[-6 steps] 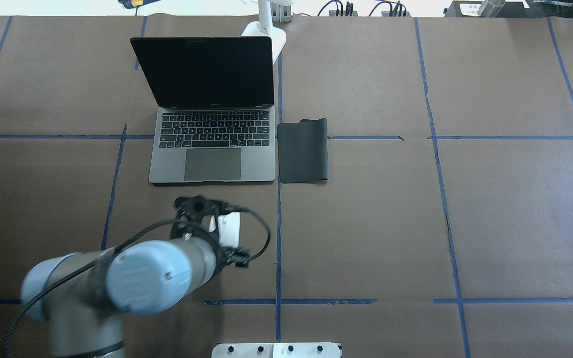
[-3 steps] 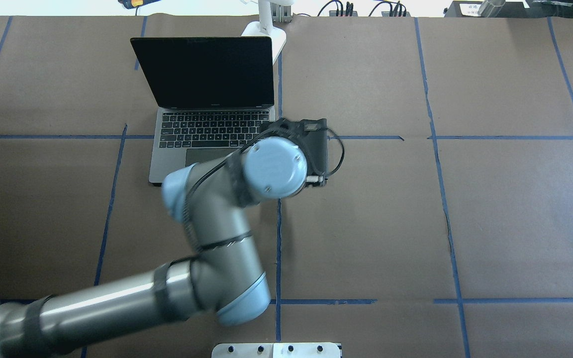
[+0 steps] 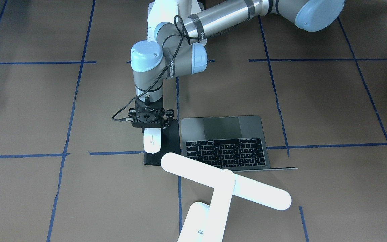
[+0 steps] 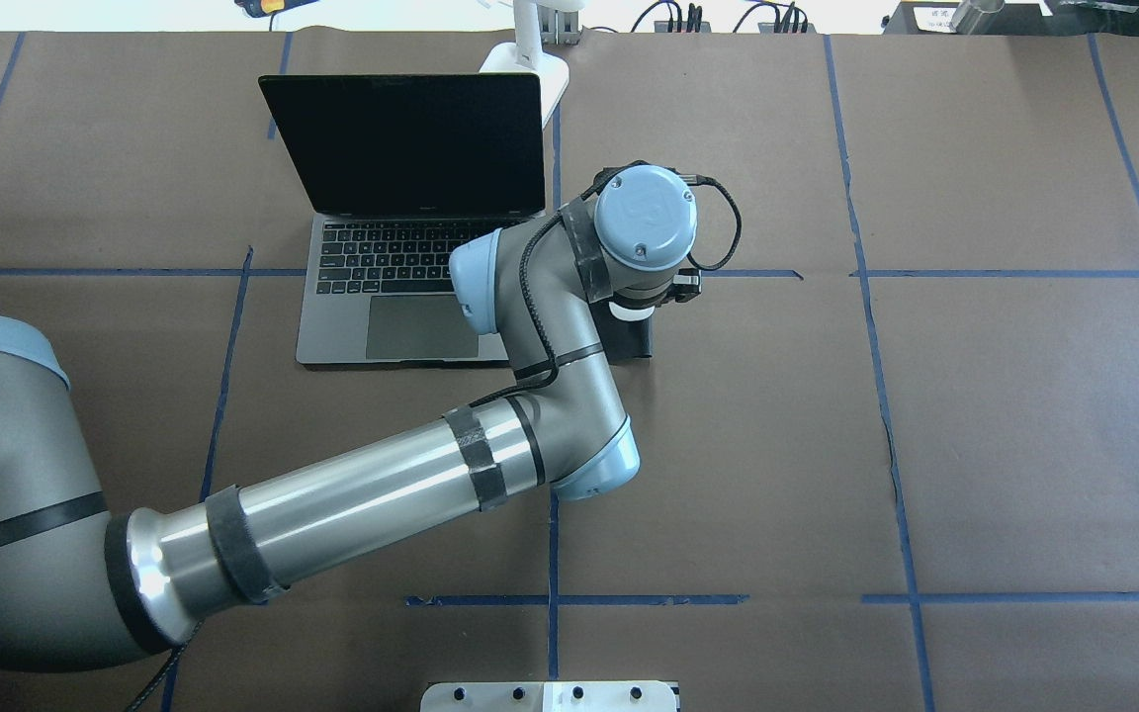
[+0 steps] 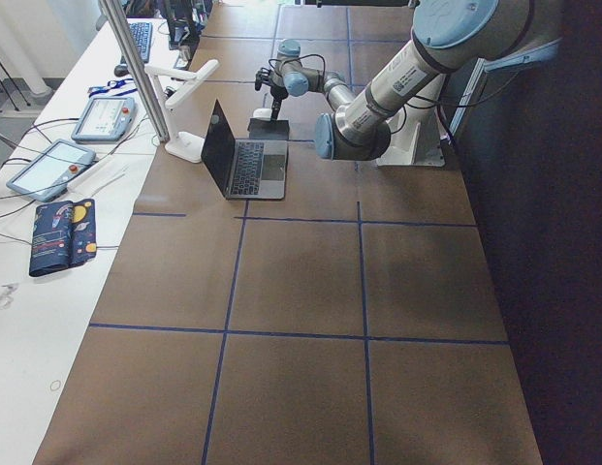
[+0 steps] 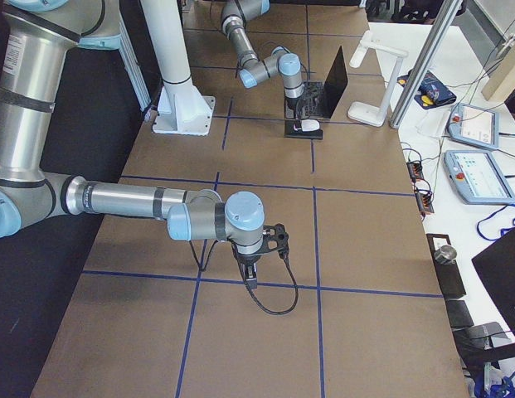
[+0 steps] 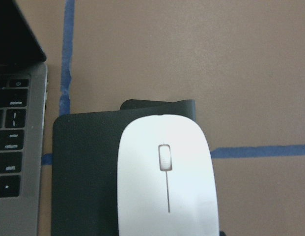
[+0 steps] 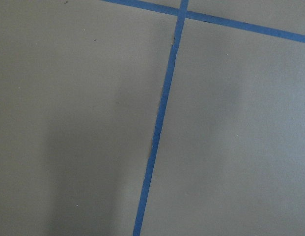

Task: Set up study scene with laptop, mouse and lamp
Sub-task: 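Carry the white mouse onto the black mouse pad with the left gripper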

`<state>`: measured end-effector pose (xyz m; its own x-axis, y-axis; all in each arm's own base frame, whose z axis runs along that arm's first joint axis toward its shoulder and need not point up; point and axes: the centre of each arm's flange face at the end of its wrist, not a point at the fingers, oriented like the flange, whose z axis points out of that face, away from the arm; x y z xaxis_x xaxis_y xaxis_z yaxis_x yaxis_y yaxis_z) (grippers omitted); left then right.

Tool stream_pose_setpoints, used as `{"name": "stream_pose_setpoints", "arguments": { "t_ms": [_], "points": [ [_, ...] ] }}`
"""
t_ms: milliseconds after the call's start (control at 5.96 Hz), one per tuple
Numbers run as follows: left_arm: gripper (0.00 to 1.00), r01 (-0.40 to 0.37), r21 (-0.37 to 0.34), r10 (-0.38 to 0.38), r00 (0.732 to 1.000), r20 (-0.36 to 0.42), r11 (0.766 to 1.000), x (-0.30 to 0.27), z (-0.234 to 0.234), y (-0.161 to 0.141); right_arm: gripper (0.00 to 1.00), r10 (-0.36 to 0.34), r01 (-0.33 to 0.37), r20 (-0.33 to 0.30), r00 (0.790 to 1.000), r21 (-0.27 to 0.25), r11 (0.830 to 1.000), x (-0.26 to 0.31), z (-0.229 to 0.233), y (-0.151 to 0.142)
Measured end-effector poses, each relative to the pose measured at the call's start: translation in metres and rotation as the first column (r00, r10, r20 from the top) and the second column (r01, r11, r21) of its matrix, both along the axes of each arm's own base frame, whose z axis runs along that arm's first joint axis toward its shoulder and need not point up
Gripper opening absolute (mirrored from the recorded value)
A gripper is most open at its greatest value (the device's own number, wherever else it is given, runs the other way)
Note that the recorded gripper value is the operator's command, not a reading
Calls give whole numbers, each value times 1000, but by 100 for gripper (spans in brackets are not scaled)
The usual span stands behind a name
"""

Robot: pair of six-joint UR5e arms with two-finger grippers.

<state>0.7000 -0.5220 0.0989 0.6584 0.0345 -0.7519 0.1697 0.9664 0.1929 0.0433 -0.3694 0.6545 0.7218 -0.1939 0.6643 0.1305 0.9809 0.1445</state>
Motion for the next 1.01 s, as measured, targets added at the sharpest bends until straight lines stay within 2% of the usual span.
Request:
{"name": "stream_pose_setpoints", "arguments": {
  "t_ms": [168, 671, 839, 1007],
  "points": [
    [100, -11, -14, 11, 1000, 3, 1000, 3, 1, -8, 100, 0, 0, 0, 1000, -1, 1000, 0, 0, 0],
    [100, -61, -17, 61, 998, -5, 998, -22, 9, -35, 100, 5, -5, 0, 1000, -2, 1000, 0, -1, -1],
    [100, -93, -40, 91, 995, -42, 995, -47, 25, -35, 100, 7, -7, -1, 1000, -3, 1000, 0, -1, -1],
    [100, -121, -42, 118, 990, -76, 992, -91, 52, -17, 100, 8, -8, -2, 1000, -4, 1000, 0, -1, -2]
  ]
}}
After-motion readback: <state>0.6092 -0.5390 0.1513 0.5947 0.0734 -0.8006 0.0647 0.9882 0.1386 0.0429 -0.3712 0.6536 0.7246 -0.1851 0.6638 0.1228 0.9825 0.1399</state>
